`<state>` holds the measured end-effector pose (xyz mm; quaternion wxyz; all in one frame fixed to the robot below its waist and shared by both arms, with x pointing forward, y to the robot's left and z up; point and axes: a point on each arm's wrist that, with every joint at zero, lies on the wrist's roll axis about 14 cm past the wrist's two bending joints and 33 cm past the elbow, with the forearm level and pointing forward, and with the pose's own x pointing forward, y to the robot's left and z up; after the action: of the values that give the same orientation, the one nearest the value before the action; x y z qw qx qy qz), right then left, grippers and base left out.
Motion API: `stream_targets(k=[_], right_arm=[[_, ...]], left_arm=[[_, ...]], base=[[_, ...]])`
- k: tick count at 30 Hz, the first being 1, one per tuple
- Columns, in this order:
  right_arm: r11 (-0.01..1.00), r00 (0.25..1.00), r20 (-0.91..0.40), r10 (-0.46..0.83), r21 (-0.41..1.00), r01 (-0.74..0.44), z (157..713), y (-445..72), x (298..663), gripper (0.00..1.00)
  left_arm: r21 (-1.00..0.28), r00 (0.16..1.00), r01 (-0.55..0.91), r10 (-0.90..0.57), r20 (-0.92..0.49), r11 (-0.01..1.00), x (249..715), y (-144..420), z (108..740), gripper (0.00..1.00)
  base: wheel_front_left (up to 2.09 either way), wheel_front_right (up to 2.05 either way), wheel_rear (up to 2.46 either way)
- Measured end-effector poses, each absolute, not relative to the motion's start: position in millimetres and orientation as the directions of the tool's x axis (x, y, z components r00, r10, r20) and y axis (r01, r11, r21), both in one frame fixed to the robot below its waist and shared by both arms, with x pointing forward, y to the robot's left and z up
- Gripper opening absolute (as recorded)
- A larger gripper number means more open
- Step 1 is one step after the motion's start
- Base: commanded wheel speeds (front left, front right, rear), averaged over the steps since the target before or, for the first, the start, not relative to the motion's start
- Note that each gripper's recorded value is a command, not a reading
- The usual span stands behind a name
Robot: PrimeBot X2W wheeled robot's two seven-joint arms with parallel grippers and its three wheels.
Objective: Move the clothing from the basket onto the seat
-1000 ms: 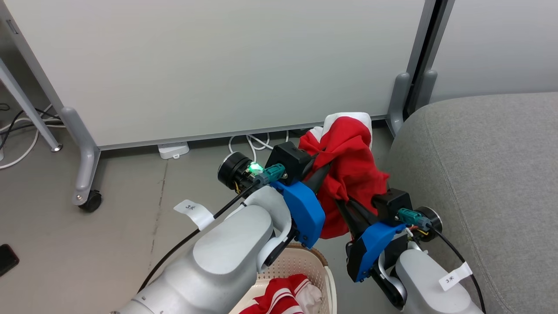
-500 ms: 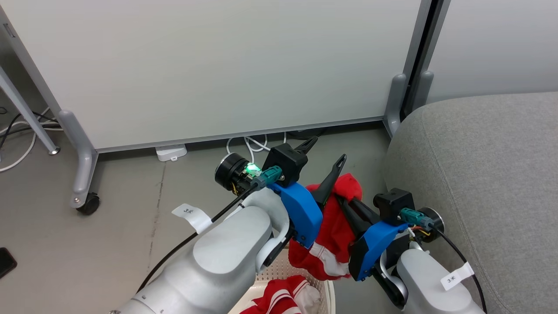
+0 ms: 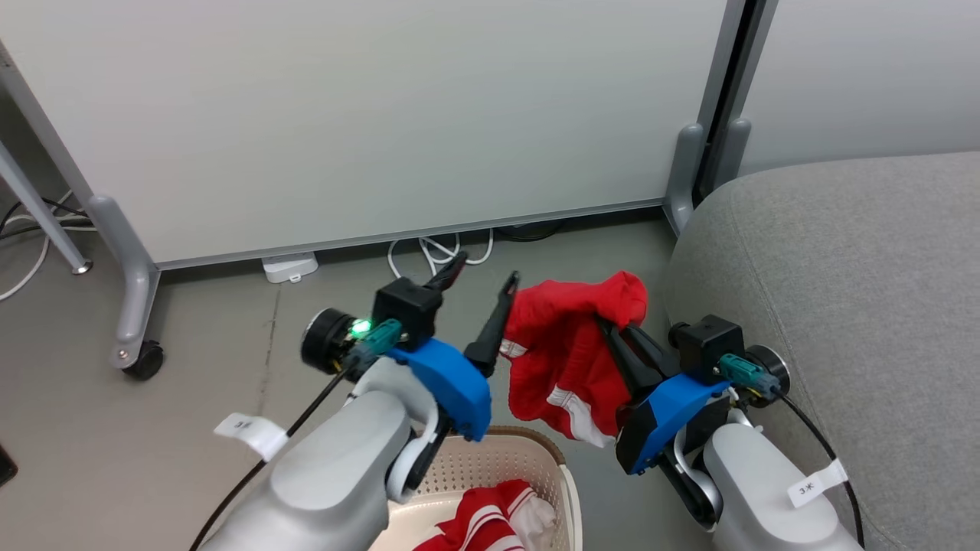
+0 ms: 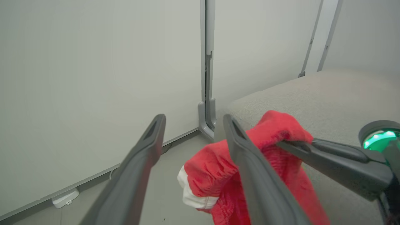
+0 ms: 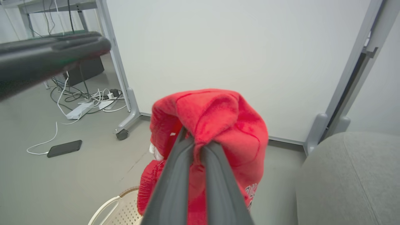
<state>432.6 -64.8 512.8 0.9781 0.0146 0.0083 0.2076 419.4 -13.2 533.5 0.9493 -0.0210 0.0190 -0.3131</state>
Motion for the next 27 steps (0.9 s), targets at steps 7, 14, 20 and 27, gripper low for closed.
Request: stream_targets(k=[7,14,20,27], right_arm=[[0.925,0.925,0.053,0.377,0.025,-0.379,527,-78,427,0.00],[0.947,0.945,0.071,0.318,0.024,-0.320,532,-100,417,0.00],[0.968,0.967,0.060,0.247,0.028,-0.249,531,-125,402,0.00],[0.984,0.983,0.069,0.170,0.036,-0.173,535,-150,388,0.00]], left_arm=[[-0.129,0.864,0.501,-0.503,0.020,0.856,417,22,525,1.00],[-0.125,0.879,0.475,-0.475,0.026,0.871,400,44,508,1.00],[-0.144,0.884,0.462,-0.467,0.002,0.875,388,51,491,1.00],[-0.146,0.859,0.507,-0.512,0.005,0.850,383,36,487,1.00]], base=[[0.00,0.00,0.00],[0.00,0.00,0.00],[0.00,0.00,0.00],[0.00,0.00,0.00]])
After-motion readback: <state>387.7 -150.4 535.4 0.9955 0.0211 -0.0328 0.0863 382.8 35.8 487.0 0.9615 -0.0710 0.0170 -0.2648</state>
